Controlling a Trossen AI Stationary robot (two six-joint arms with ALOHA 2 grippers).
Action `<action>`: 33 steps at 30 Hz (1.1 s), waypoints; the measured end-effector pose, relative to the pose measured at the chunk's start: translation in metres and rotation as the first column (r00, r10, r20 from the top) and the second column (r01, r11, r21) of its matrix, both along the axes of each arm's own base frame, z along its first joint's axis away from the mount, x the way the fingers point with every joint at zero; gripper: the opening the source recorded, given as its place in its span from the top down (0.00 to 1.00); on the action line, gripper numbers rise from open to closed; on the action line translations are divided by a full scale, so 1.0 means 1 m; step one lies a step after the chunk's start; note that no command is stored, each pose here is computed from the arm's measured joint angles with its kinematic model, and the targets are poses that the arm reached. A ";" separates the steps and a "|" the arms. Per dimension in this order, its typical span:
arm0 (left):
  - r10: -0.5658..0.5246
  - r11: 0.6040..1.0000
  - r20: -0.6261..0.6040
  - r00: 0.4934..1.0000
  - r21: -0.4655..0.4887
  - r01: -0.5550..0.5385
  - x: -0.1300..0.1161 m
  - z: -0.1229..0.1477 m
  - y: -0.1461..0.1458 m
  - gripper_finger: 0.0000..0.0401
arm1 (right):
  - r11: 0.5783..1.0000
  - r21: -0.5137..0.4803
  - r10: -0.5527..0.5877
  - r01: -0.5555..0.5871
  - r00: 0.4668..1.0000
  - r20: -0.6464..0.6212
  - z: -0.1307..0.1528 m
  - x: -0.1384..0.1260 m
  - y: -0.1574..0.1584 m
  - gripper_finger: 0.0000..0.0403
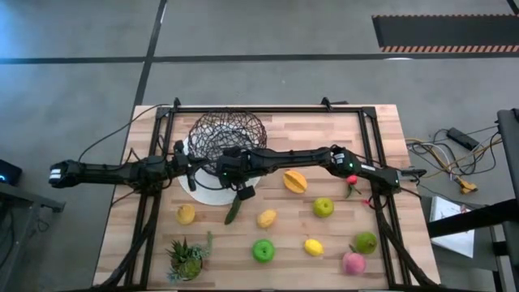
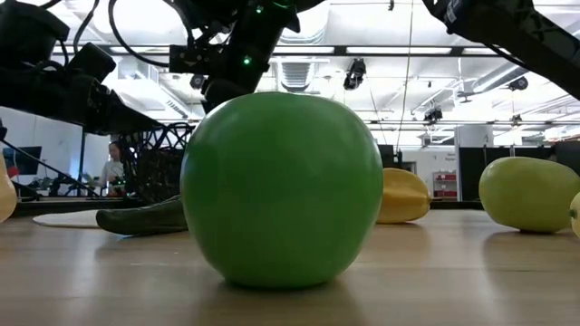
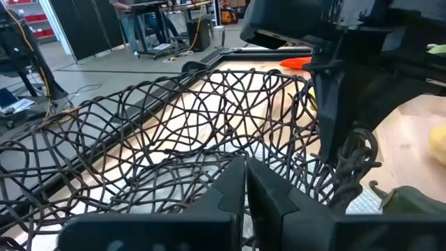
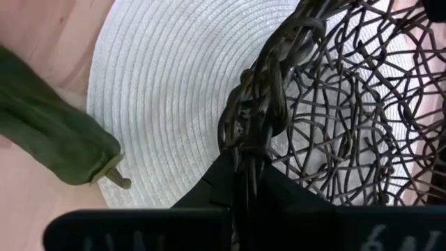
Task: Build produce basket
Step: Put the wire basket on the table mat
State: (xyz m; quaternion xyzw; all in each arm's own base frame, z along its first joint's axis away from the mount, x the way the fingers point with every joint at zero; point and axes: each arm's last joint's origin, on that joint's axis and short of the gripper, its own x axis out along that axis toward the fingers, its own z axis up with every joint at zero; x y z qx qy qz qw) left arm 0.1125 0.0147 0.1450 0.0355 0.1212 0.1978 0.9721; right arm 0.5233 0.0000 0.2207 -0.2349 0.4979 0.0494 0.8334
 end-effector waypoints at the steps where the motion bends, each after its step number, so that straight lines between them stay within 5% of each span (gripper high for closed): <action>1: 0.001 1.000 0.000 1.000 0.000 -0.001 0.000 0.000 0.000 1.00 | 1.000 0.004 -0.006 0.006 1.000 0.001 0.000 0.000 0.000 0.97; 21: 0.001 1.000 -0.005 1.000 -0.001 -0.001 0.000 0.000 0.000 1.00 | 1.000 0.006 0.005 -0.005 1.000 0.015 0.001 0.001 0.000 0.76; 27: 0.008 1.000 0.152 0.988 -0.027 -0.004 0.002 0.013 0.000 1.00 | 1.000 0.015 -0.009 0.009 1.000 0.028 0.001 0.002 0.000 0.79; 33: -0.014 0.999 0.288 0.958 0.051 -0.001 0.005 0.062 0.000 1.00 | 1.000 0.013 -0.005 0.004 1.000 0.029 0.001 0.002 0.000 0.93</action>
